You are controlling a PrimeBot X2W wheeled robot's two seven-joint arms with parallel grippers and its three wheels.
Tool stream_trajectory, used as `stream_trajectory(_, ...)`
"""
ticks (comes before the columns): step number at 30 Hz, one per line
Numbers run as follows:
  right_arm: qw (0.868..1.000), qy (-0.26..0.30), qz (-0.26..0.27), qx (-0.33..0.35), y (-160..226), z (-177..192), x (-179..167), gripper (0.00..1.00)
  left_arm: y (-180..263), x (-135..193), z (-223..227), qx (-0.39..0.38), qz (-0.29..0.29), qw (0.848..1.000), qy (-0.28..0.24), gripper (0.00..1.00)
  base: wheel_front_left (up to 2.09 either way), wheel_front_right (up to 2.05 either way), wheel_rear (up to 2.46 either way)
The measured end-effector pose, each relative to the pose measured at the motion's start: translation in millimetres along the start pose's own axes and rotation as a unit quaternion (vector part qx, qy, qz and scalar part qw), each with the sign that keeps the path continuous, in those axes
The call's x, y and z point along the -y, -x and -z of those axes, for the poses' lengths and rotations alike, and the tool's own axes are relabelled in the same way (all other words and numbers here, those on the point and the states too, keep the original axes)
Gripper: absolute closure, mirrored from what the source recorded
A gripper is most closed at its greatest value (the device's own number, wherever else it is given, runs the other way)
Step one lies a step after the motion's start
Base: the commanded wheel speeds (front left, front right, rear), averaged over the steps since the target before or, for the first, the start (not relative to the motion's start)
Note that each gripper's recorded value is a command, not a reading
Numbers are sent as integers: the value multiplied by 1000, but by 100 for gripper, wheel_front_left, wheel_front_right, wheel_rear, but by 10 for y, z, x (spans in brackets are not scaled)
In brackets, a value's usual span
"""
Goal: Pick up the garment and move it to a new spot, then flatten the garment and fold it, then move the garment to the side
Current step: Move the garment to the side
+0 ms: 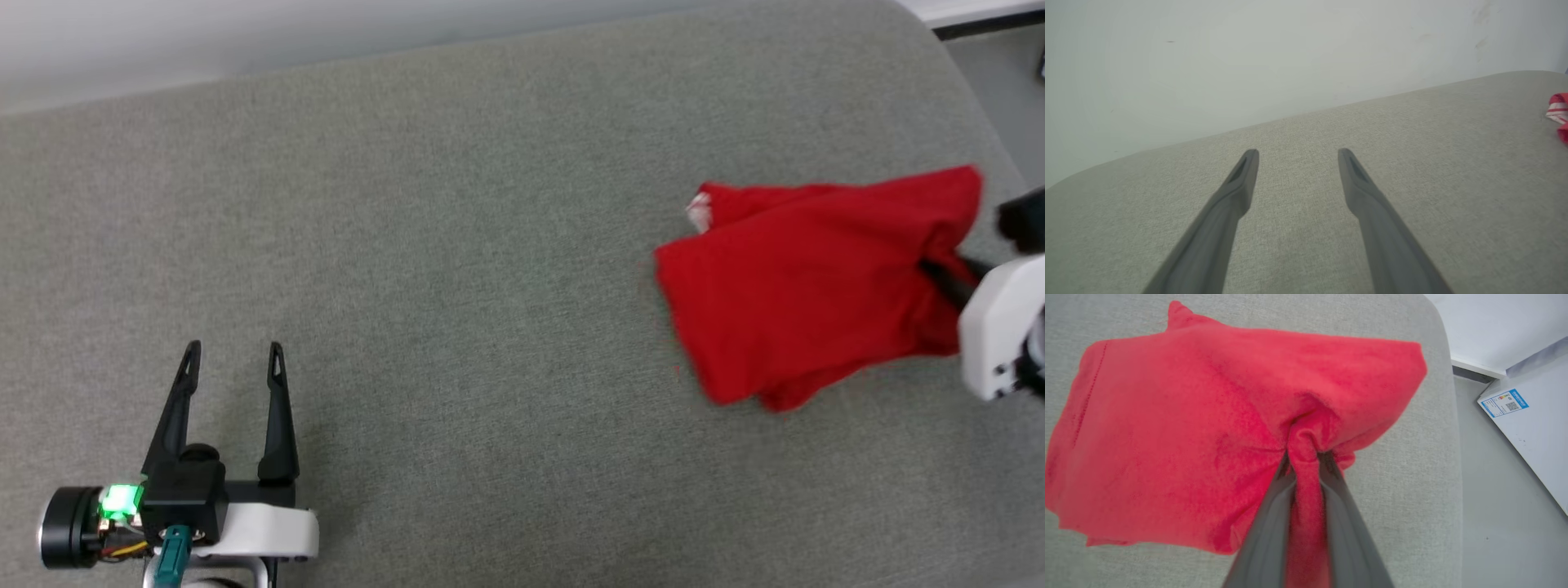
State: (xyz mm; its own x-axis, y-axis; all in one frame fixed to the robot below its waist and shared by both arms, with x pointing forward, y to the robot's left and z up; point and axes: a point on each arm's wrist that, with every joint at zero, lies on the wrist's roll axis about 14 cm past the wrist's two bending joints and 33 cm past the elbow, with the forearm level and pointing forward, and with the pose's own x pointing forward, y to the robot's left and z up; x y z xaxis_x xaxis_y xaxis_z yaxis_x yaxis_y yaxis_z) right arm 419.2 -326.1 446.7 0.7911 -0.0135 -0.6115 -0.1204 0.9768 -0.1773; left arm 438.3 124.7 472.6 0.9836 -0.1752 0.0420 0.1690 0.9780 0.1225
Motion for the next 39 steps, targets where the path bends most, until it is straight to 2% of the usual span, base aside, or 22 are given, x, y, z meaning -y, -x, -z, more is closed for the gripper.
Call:
stream_trajectory(7, 996, -14, 82, -22, -258, -65, 642, 100, -187, -80, 163, -6, -7, 1000, -3, 0, 0, 0, 0)
stream_trajectory(13, 988, 9, 145, -46, -412, -107, 1148, 100, -276, -160, 338, -18, -17, 1000, -8, 0, 0, 0, 0)
stream_trajectory(22, 980, -4, 189, -68, -607, -37, 1425, 100, -286, -285, 482, -32, -37, 999, -15, 0, 0, 0, 0)
stream_trajectory(23, 979, -5, 192, -67, -611, -27, 1436, 96, -281, -295, 481, -32, -38, 999, -16, 0, 0, 0, 0)
stream_trajectory(24, 979, -7, 194, -64, -611, -25, 1441, 52, -277, -302, 473, -32, -39, 999, -15, 0, 0, 0, 0)
stream_trajectory(25, 979, -13, 198, -48, -590, -57, 1433, 0, -257, -332, 419, -28, -46, 998, -16, 0, 0, 0, 0)
stream_trajectory(29, 980, -14, 199, 3, -501, -239, 1402, 0, -187, -372, 292, -19, -55, 998, -15, 0, 0, 0, 0)
stream_trajectory(33, 981, -3, 170, 94, -415, -555, 1141, 0, -42, -436, 157, -13, -70, 997, -16, 0, 0, 0, 0)
stream_trajectory(39, 958, 9, 128, 258, -46, -1135, 708, 0, 203, -500, -45, -3, -85, 996, -14, 0, 0, 0, 0)
